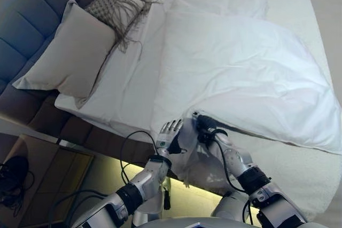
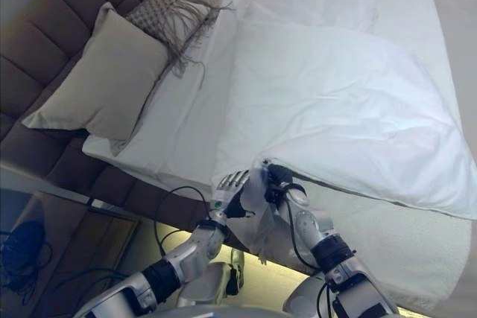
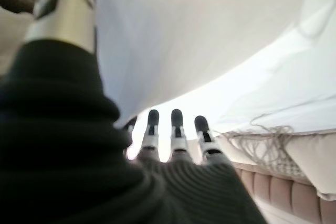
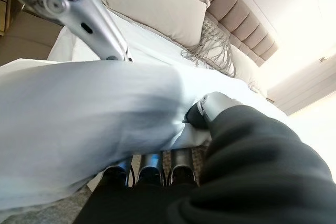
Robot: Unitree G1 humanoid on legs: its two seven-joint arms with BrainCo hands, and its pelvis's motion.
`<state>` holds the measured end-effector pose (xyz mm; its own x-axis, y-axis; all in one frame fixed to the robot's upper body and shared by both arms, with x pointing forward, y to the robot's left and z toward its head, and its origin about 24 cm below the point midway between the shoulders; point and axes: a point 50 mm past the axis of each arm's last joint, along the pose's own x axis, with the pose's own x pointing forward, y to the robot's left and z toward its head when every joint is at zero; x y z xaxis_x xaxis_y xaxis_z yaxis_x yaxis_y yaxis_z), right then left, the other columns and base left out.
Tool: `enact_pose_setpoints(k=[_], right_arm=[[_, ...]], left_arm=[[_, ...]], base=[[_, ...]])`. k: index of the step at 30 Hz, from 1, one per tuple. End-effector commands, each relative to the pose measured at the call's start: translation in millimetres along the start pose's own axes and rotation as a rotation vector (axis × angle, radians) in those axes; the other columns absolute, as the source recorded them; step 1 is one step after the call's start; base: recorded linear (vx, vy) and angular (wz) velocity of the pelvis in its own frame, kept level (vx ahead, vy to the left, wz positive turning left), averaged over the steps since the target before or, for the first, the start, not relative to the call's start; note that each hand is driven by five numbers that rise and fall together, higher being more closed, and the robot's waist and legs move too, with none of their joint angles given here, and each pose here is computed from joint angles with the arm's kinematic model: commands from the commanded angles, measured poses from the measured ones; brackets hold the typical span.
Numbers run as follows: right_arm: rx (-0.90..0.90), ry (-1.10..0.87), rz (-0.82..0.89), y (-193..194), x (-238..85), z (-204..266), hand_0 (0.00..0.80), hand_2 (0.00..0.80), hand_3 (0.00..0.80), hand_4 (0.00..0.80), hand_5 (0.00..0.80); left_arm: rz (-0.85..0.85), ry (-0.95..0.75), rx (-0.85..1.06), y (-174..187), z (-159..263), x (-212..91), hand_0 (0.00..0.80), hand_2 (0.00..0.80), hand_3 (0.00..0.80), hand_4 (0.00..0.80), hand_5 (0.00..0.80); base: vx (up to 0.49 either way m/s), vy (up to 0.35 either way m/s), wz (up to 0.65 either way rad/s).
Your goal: Make the bed neatly
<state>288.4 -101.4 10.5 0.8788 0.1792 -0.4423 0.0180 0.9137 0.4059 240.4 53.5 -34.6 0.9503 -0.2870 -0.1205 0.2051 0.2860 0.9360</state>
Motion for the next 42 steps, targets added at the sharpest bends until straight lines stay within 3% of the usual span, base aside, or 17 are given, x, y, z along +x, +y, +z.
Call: enact_pose_setpoints(k=[1,6,10,17,26,27,28,29,42], right_arm=[[0.118,-0.241,0.287,79,-3,63,0.800,0.800,0.800,0.800,0.800],[0.143,-0.281,0.309,86,-4,70,0.800,0.800,0.800,0.800,0.800],[0.150,-0.320,0.324,98,-6,80,0.800,0.800,0.800,0.800,0.800],[0.127,-0.366,0.346,103,-8,92,0.800,0.800,0.800,0.800,0.800],[0.118,-0.348,0.350,97,-9,90,0.800,0.800,0.800,0.800,0.800],[0.117,-0.349,0.350,97,-9,90,0.800,0.800,0.800,0.800,0.800],[0.116,-0.350,0.350,97,-10,90,0.800,0.800,0.800,0.800,0.800],[0.116,-0.352,0.349,96,-10,90,0.800,0.800,0.800,0.800,0.800],[0.134,-0.354,0.356,98,-12,83,0.800,0.800,0.800,0.800,0.800]], left_arm=[[-0.014,-0.024,0.018,4,13,11,0.000,0.000,0.000,0.000,0.000],[-0.068,0.243,-0.138,-15,-10,3,0.000,0.000,0.000,0.000,0.000],[-0.030,0.350,-0.267,-13,-15,5,0.000,0.000,0.000,0.000,0.000],[0.084,0.355,-0.334,6,-17,18,0.000,0.000,0.000,0.000,0.000],[0.104,0.386,-0.407,12,-23,19,0.000,0.000,0.000,0.000,0.000],[0.101,0.382,-0.416,11,-23,18,0.182,0.182,0.182,0.182,0.182],[0.102,0.374,-0.427,12,-23,18,0.612,0.612,0.612,0.612,0.612],[0.104,0.366,-0.434,12,-24,18,0.800,0.800,0.800,0.800,0.800],[0.117,0.325,-0.467,15,-27,16,0.800,0.800,0.800,0.800,0.800]], base=[[-0.042,-0.045,0.03],[-0.052,-0.051,0.07],[-0.102,-0.048,0.01],[-0.069,-0.008,0.01],[0.013,0.023,0.00],[-0.003,0.036,0.00],[0.000,0.000,0.00],[0.000,0.000,0.00],[0.000,0.000,0.00]])
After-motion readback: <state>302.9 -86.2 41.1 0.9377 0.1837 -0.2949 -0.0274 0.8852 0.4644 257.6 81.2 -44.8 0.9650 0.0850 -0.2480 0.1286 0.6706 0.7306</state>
